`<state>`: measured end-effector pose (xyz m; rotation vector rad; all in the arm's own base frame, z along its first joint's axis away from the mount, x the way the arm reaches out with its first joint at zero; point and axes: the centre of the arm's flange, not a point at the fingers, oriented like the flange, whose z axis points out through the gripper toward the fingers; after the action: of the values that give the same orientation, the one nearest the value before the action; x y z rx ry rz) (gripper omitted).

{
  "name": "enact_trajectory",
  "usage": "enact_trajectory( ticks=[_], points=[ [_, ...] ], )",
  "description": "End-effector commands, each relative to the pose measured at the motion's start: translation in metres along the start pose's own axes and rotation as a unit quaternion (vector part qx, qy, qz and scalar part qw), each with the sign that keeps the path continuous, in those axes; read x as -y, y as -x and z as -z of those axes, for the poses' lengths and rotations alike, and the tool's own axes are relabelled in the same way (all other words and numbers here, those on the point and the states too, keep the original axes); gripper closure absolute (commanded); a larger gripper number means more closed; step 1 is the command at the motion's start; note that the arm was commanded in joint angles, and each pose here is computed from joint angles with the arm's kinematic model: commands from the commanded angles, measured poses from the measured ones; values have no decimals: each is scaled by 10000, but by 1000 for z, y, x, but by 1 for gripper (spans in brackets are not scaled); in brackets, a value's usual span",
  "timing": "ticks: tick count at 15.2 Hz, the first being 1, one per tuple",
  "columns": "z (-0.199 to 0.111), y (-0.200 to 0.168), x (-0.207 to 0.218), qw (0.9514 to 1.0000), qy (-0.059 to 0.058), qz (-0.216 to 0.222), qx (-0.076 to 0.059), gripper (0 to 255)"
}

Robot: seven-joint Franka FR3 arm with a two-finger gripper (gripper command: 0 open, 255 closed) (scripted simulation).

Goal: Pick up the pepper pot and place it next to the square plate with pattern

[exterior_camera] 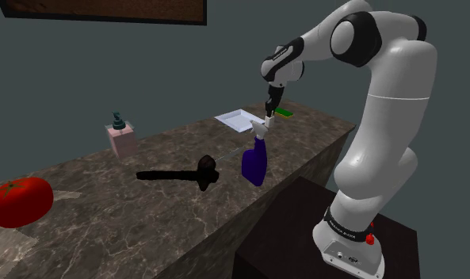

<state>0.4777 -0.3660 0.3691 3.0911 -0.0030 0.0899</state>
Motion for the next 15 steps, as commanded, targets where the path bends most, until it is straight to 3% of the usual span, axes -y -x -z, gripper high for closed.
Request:
enact_trajectory(
  ticks=[1, 5, 6, 11, 15],
  points=[
    [-1, 0, 0, 10000, 1, 0, -2, 255],
    [-1, 0, 0, 10000, 1, 0, -2, 255],
    [-1, 0, 0, 10000, 1, 0, -2, 0],
    [-1, 0, 0, 10000, 1, 0, -2, 0],
    [49, 0, 0, 10000, 1, 0, -2, 0]
  ],
)
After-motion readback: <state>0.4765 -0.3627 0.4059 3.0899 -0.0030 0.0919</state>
